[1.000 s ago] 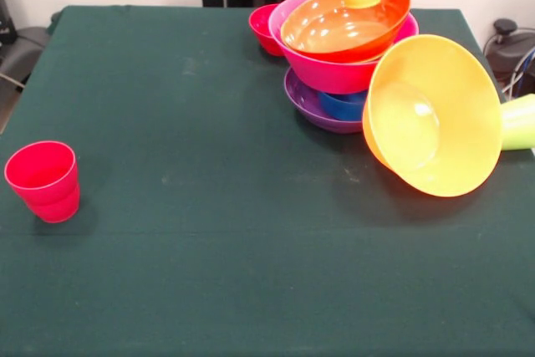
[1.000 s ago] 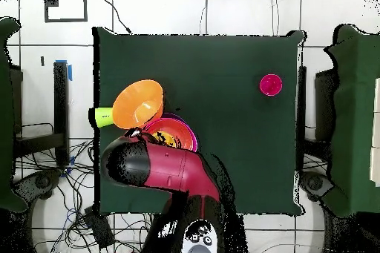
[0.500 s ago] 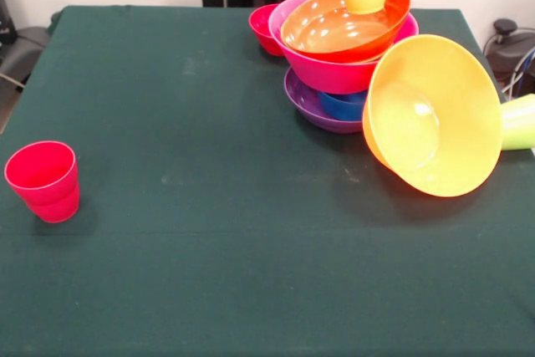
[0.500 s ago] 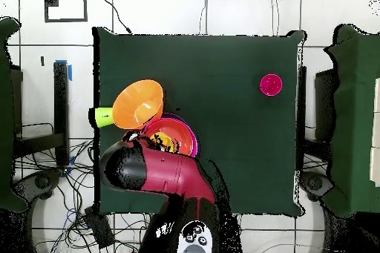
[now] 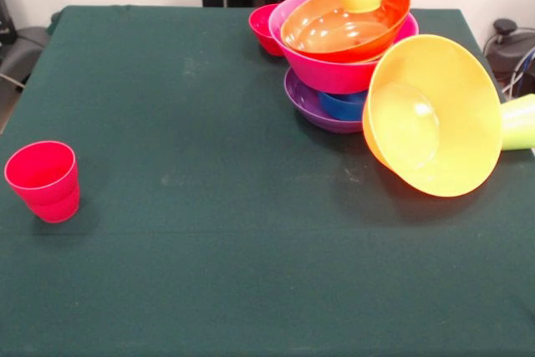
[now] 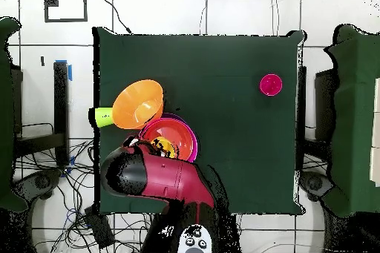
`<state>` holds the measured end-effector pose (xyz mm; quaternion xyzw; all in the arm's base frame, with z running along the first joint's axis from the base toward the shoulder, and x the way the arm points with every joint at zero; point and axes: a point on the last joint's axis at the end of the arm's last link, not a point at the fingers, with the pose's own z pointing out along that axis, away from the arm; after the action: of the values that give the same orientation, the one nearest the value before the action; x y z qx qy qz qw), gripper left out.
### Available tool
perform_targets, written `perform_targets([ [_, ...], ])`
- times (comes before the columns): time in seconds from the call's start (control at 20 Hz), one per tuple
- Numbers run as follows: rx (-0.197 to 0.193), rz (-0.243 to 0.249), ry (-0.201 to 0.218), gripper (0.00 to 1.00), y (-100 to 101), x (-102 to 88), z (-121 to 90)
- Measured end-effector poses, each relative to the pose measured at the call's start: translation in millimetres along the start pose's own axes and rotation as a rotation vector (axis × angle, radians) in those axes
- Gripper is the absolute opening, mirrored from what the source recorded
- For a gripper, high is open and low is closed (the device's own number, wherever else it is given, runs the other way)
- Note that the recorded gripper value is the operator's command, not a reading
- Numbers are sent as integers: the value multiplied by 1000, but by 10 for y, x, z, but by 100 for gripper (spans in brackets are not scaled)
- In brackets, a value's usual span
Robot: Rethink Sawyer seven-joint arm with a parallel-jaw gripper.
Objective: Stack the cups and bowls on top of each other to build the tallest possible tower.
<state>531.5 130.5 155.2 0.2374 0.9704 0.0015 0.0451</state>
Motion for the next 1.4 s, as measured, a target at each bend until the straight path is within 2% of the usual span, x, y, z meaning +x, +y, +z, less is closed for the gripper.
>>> perform_targets([
  [0.35,5,2,5,0,-52,97,40],
  [0.4,6,2,6,100,-58,108,46],
  [1.4,13,-6,14,100,-59,203,55],
])
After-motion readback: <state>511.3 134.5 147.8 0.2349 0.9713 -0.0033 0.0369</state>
